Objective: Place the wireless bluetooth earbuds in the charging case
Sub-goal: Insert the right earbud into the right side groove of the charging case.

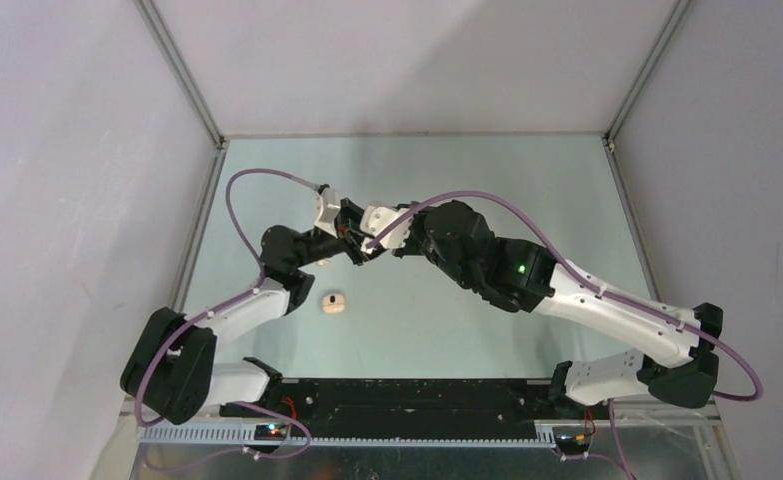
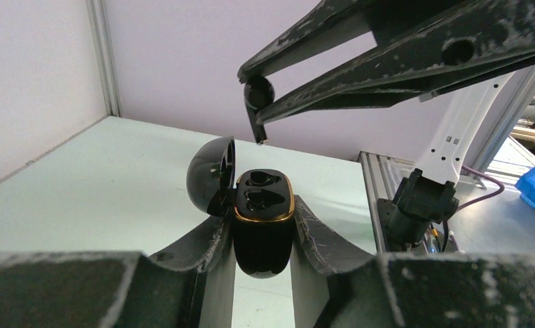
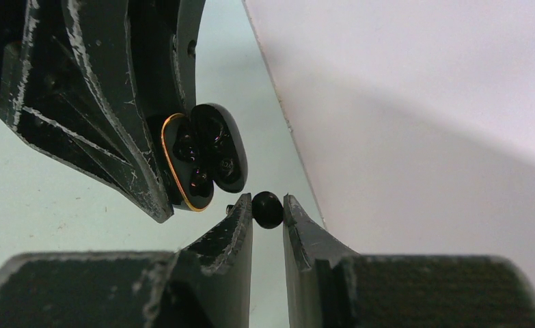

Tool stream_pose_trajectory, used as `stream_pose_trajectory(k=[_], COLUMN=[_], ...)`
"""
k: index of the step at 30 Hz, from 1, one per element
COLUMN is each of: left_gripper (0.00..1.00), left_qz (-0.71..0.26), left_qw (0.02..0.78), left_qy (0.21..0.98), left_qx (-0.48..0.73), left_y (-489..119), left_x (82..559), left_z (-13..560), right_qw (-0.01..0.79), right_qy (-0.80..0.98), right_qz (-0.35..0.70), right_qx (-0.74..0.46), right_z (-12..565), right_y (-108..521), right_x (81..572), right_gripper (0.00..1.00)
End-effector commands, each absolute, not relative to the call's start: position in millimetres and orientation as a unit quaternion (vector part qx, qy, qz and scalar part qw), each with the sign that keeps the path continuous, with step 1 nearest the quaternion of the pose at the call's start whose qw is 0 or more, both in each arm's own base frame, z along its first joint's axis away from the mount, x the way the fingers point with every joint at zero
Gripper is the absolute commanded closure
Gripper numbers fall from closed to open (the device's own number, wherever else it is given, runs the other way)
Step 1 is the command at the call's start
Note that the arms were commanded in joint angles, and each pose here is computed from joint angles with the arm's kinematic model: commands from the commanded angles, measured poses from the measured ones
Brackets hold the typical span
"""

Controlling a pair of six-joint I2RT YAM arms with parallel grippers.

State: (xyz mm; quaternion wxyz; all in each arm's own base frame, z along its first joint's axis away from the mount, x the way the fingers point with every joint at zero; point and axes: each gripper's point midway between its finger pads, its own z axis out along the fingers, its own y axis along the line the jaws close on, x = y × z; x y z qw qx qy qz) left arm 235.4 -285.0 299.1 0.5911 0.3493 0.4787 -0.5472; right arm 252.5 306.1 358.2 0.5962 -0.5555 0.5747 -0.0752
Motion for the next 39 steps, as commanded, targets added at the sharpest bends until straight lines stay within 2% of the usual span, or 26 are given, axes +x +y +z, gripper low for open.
stream_pose_trajectory(k=[1,39], left_gripper=[1.0,0.99], left_qz=[-0.545,-0.591], left_qw=[0.596,0.568], left_qy=[0.481,0.467], left_qx=[0.342,0.33], left_y=[-286,-288], left_x=[240,228], left_z=[303,319], right_qw=[0.632,0.608], right_qy=[0.566,0.558], right_qz=[-0.065,-0.072], right_qx=[-0.525,-0.56], right_z=[388,343], right_y=[302,324], right_x=[248,249], right_gripper=[0.78,0.78])
